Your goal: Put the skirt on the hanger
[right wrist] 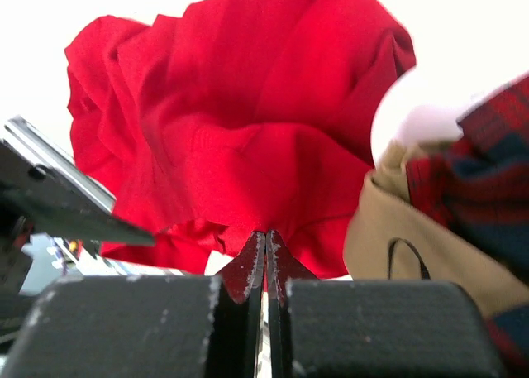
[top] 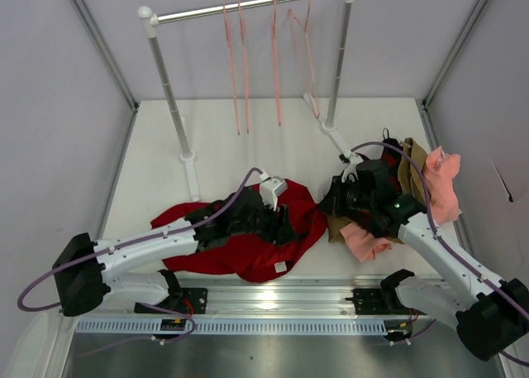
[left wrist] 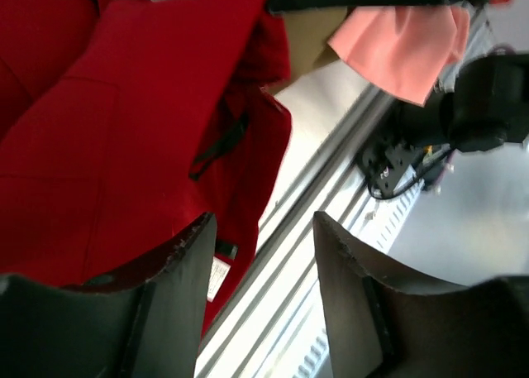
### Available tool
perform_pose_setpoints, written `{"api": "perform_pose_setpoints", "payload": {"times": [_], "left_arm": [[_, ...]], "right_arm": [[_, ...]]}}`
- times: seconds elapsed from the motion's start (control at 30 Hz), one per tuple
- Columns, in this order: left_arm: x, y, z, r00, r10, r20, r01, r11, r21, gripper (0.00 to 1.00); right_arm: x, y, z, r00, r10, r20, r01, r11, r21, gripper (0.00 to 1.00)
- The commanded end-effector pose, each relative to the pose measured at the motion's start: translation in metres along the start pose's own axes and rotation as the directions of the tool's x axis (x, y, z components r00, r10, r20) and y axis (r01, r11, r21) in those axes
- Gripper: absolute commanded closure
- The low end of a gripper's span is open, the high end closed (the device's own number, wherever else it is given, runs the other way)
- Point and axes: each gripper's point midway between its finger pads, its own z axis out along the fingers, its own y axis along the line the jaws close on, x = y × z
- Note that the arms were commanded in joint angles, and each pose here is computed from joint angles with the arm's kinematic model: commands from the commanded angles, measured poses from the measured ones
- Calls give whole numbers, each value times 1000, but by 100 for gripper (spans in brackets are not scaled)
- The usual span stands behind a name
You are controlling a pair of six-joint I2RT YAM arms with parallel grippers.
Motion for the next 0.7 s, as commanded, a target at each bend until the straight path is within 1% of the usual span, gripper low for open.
{"api": "perform_pose_setpoints", "payload": {"times": [0.0,0.03,0.07,0.1,0.13,0.27,0.37,0.43,0.57,0.67], "left_arm": [[-26,-19,14,982,-68,178,58,997,58,45],[-25,-21,18,978,-75,194,63,996,64,47],[-19,-17,25,979,-79,186,72,996,46,48],[-17,-12,30,975,-97,201,95,995,16,49],[-12,-9,35,973,-104,205,103,995,12,51],[14,10,57,970,-169,177,178,983,-37,56],[20,16,63,964,-197,180,207,977,-42,58],[24,18,67,965,-195,176,207,977,-51,59],[32,11,75,975,-146,168,159,985,-70,60],[38,16,83,977,-143,158,159,983,-94,60]], "right_arm": [[11,-5,-7,999,-37,10,37,999,0,100],[20,-10,-5,999,-32,-3,32,999,6,100],[22,-12,-5,1000,-31,-1,31,999,6,100],[22,-12,-5,1000,-28,4,28,1000,6,100],[25,-14,-5,1000,-26,2,26,1000,9,100],[28,-16,-6,1000,-21,1,21,1000,20,100],[25,-16,-9,1000,-17,18,17,999,27,100],[25,-18,-11,1000,-14,28,13,999,41,100],[24,-23,-12,999,-8,42,6,998,70,100],[26,-21,-10,1000,-7,29,6,999,54,100]]}}
